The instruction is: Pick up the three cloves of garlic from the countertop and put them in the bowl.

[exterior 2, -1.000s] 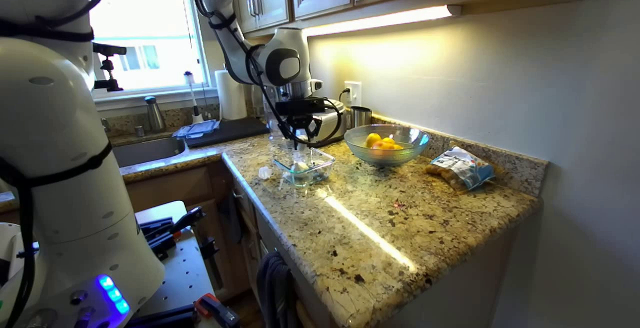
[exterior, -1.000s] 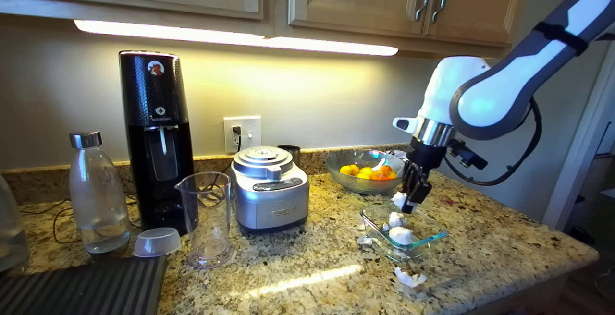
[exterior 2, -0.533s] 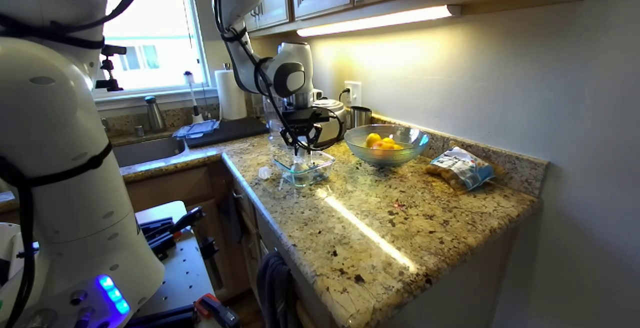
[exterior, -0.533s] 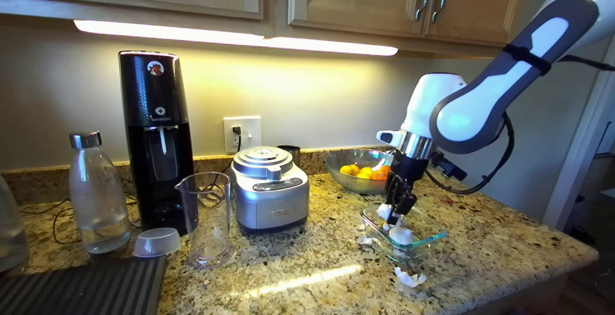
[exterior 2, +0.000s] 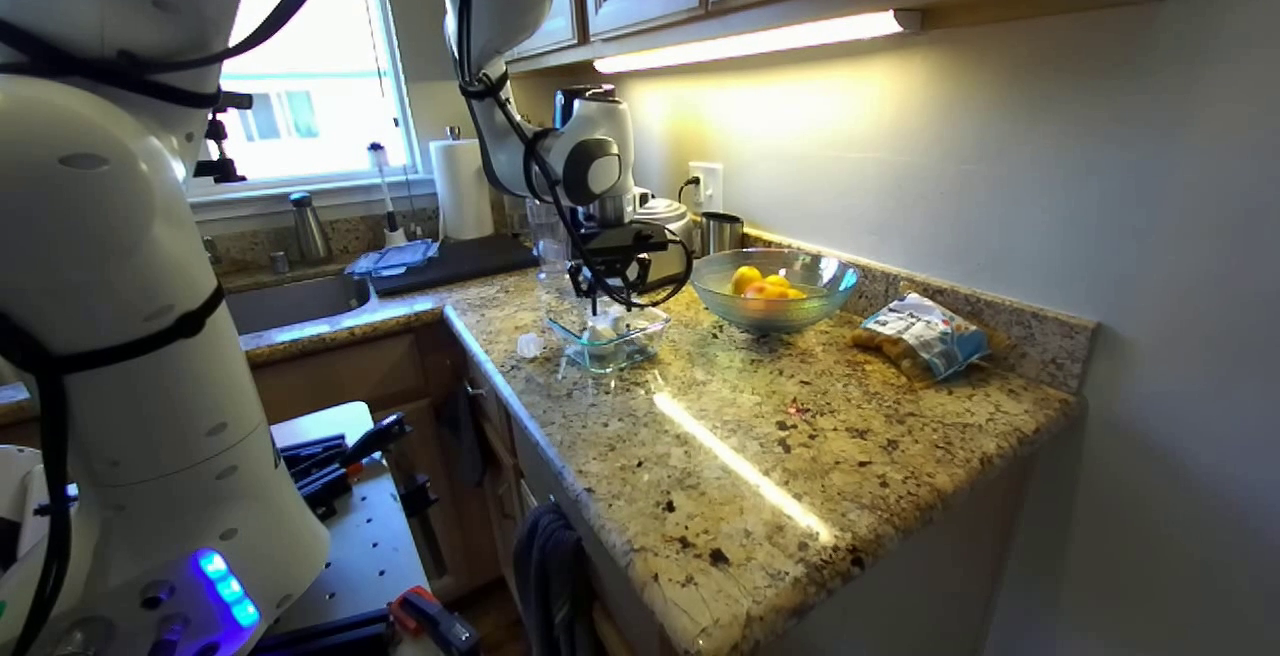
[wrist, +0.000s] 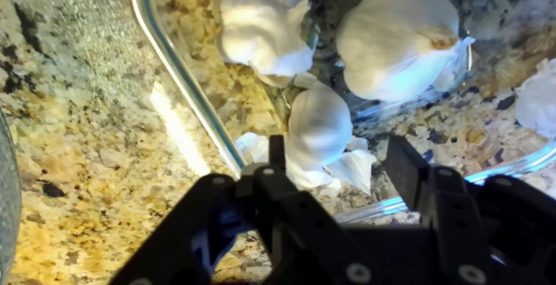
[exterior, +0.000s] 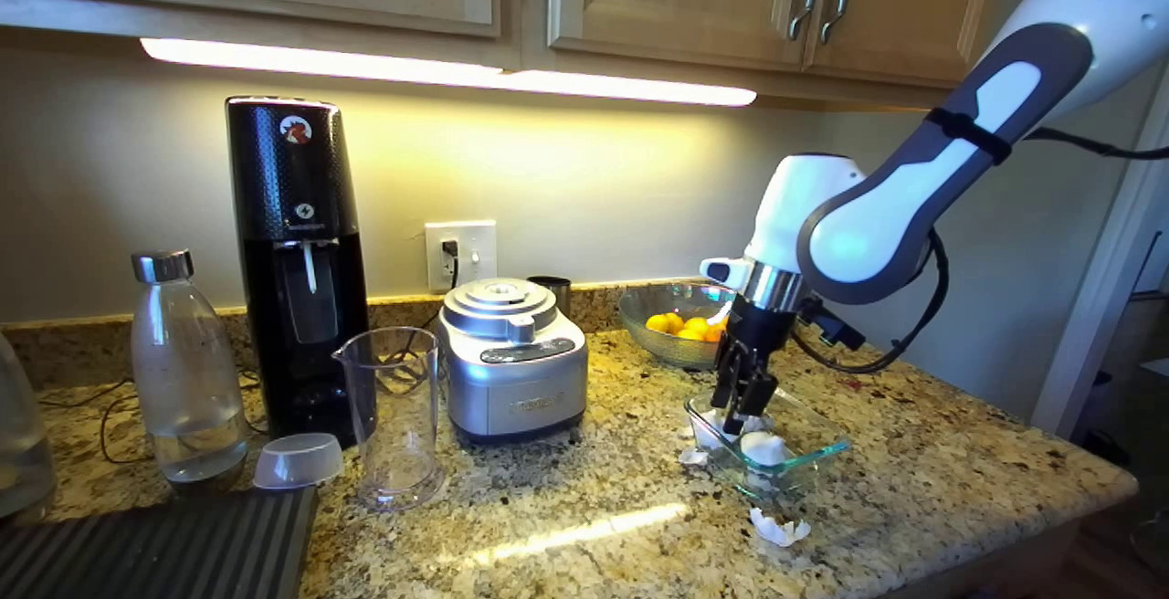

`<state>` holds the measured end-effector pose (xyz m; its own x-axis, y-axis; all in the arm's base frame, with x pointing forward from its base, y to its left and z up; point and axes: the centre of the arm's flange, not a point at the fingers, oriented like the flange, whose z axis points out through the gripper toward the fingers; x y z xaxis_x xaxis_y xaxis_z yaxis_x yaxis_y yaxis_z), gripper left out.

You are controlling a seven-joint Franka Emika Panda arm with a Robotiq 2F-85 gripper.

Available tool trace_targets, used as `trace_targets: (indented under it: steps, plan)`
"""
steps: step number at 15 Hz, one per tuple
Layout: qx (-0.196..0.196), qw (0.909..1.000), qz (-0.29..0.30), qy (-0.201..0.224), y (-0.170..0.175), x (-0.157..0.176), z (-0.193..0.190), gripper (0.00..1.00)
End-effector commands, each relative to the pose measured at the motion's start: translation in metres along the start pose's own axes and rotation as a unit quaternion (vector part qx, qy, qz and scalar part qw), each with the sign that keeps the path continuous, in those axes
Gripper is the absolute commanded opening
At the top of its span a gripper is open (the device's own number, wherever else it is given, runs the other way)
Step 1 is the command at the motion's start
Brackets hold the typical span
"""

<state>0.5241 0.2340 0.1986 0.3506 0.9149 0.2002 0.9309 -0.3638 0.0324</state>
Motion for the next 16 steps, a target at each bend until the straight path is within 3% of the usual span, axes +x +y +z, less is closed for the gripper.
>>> trace_targets:
  steps: [1,3,12,13,16]
  plan:
    - [-0.009,0.9999,-0.006,0.0,-0.006,-0.012,-0.028,0.92]
    - [-0.016,0.9999,0.0,0.0,-0.007,-0.015,-0.049,0.99]
    - [-0.03,0.995,0.089,-0.035,-0.006,-0.054,-0.134,1.0]
    - [-0.025,0.9974,0.064,-0.023,0.009,-0.03,-0.106,1.0]
    - [-0.027,0.9972,0.065,-0.023,0.01,-0.031,-0.109,1.0]
